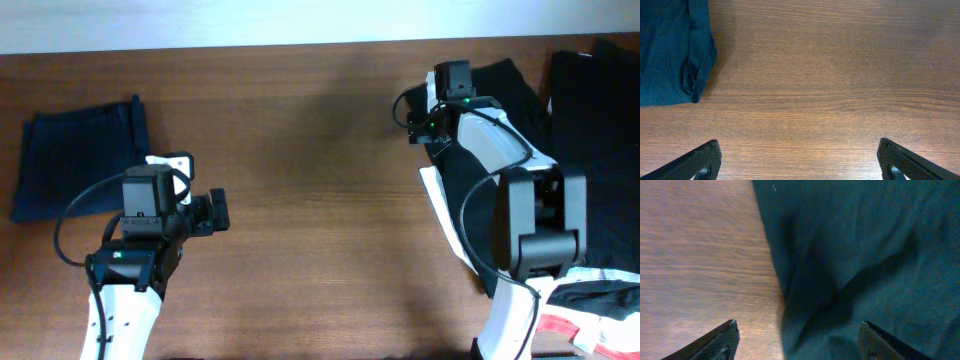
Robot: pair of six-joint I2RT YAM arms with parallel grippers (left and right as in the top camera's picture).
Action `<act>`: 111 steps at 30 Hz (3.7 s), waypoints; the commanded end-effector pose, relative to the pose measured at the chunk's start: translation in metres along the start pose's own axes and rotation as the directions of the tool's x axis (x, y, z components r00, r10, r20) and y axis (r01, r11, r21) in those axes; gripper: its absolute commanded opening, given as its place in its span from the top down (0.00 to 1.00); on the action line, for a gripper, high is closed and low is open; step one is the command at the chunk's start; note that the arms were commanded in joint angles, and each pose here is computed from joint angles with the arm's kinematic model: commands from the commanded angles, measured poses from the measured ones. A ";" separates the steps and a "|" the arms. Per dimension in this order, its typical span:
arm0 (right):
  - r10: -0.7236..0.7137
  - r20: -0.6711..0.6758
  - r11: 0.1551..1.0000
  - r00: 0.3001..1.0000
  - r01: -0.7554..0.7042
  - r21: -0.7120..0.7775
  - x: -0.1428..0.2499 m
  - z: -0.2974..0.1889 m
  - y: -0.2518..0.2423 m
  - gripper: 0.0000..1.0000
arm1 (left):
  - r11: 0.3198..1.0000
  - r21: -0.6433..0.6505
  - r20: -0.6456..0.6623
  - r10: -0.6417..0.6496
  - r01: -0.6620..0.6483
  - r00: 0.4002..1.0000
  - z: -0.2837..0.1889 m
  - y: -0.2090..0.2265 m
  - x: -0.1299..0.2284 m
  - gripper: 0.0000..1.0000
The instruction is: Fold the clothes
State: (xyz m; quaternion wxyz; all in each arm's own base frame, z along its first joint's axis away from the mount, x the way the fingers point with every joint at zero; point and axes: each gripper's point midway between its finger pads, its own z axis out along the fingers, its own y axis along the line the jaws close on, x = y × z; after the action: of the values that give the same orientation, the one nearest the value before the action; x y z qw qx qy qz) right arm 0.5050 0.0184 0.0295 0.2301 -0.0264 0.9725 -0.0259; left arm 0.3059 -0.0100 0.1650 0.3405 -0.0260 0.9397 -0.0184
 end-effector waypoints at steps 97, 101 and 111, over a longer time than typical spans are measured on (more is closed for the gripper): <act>0.013 -0.538 0.887 0.843 -0.257 -0.383 0.173 -0.057 0.044 0.96 | 0.912 -0.040 -0.422 -0.387 0.409 0.820 0.050 -0.007 0.034 0.22; 0.216 -0.604 0.966 0.767 -0.258 0.017 0.208 -0.045 -0.028 0.92 | 0.942 0.000 -0.440 -0.301 0.336 0.846 0.049 -0.033 0.039 0.22; 0.947 -0.221 0.311 0.233 -0.502 0.807 0.307 -0.130 -0.201 0.96 | 0.946 -0.012 -0.484 -0.289 0.324 0.826 0.044 -0.036 0.050 0.22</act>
State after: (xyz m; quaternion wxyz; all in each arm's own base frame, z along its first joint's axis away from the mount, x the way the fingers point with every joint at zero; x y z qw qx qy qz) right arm 0.2015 -0.1606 0.0043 -0.1858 0.4575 0.8584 -0.1390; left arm 0.2988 -0.0503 0.0985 0.0900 -0.1659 0.9752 -0.1155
